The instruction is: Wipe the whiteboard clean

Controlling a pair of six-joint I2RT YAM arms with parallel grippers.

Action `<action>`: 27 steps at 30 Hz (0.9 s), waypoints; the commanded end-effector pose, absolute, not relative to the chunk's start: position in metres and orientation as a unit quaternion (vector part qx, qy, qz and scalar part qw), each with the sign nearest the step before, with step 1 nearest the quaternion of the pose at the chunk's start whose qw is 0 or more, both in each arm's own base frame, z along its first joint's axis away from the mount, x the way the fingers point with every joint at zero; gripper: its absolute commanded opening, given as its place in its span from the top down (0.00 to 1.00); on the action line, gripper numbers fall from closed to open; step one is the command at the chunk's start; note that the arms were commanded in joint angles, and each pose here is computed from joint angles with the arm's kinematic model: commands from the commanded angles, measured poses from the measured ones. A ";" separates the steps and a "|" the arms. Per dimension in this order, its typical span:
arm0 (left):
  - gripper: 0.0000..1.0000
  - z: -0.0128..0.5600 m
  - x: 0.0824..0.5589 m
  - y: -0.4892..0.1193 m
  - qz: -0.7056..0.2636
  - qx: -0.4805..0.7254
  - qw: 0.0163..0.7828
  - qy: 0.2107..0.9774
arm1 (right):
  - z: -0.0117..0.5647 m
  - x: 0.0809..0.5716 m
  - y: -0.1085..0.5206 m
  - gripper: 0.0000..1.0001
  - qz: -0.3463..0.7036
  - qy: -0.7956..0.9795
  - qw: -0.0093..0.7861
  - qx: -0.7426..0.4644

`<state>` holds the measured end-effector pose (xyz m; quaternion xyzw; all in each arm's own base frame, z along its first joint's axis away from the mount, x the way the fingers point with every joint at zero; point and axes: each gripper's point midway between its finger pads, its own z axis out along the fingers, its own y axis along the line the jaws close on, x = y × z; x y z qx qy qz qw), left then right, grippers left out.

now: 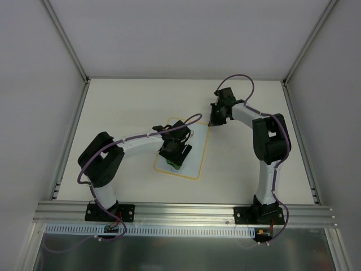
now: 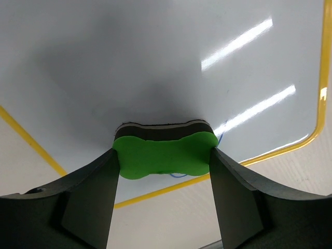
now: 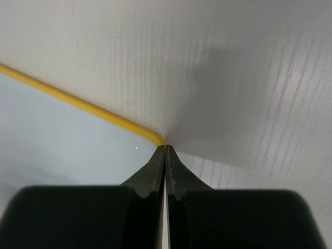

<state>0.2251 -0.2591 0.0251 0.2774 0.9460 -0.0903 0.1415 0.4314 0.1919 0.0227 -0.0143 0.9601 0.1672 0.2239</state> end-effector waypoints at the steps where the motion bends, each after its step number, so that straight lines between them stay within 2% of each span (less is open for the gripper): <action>1: 0.80 0.020 0.217 -0.275 -0.098 0.299 0.109 0.943 | 0.020 0.420 0.181 1.00 0.148 0.966 0.210 -0.009; 9: 0.80 0.032 0.252 -0.328 -0.123 0.321 0.141 0.928 | 0.020 0.420 0.180 1.00 0.149 0.966 0.210 -0.007; 14: 0.80 0.018 0.256 -0.327 -0.103 0.327 0.135 0.930 | 0.020 0.418 0.179 1.00 0.147 0.967 0.209 -0.008; 27: 0.80 -0.009 0.172 -0.232 -0.051 0.277 0.055 0.958 | 0.018 0.419 0.180 1.00 0.152 0.967 0.206 -0.005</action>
